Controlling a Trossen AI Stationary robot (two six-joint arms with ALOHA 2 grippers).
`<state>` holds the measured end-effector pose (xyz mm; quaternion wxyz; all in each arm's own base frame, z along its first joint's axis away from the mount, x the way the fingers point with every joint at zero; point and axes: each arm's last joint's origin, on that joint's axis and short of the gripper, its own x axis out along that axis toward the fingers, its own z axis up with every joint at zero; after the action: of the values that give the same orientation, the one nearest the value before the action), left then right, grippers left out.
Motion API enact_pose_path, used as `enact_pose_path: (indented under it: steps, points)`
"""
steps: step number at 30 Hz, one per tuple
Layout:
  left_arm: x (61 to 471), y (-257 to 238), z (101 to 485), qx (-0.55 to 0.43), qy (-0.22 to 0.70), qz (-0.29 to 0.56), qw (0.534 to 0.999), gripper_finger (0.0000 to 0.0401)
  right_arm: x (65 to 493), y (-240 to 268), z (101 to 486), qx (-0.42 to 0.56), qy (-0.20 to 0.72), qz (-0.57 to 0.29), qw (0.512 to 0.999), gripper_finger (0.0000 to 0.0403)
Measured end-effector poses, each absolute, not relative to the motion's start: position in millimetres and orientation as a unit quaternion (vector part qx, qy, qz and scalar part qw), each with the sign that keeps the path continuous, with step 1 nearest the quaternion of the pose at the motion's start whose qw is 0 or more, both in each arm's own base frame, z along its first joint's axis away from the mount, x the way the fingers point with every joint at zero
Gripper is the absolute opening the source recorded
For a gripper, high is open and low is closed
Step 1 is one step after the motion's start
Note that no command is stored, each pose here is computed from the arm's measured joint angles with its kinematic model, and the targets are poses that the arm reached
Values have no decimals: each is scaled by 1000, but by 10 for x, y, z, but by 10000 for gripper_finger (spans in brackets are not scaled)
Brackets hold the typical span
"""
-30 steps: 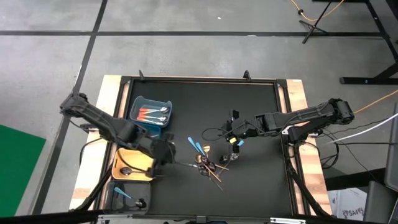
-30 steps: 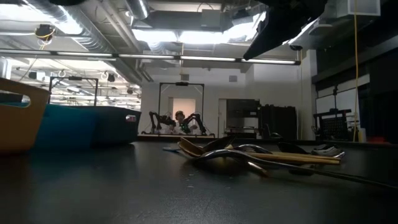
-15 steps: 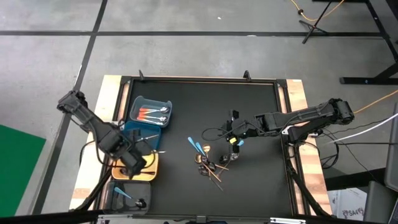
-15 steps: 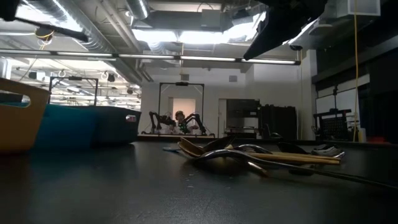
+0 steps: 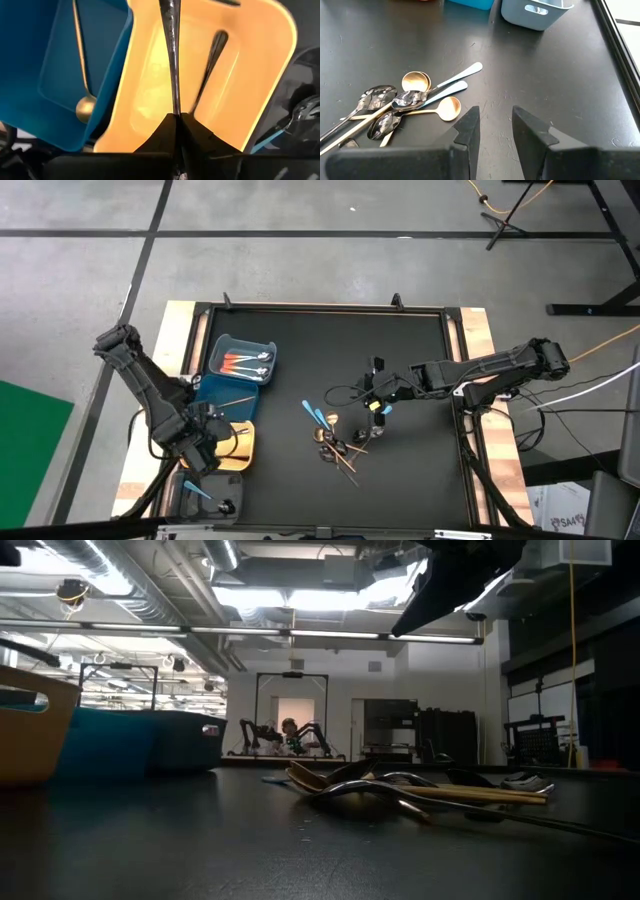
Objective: Sort silverware by color (type)
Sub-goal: Put the black spoon into the orange bin, then put the blue spoon into the black bin
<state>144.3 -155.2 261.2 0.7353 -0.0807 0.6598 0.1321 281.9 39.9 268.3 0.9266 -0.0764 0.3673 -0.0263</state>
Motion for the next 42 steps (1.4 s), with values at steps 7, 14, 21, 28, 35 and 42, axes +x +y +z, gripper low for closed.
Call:
enact_pose_path:
  steps: [7,14,21,28,35,42]
  points:
    - [1385,-1594,2514,-68,657,125,740,7,2819,399,2683,-76,367,-26,927,103]
    - [1392,-1601,2227,-82,649,113,748,7,2819,399,2683,-76,367,-26,927,103]
    - [1346,-1548,1931,-82,651,114,746,7,2819,399,2683,-76,368,-26,926,103]
    - [1306,-1498,1804,-128,646,167,734,35,2819,399,2683,-76,367,-26,927,103]
    - [1285,-1495,1780,-156,657,183,714,62,2819,399,2683,-76,367,-26,927,103]
    - [1283,-1496,1780,-157,660,182,712,64,2818,399,2682,-76,368,-26,926,103]
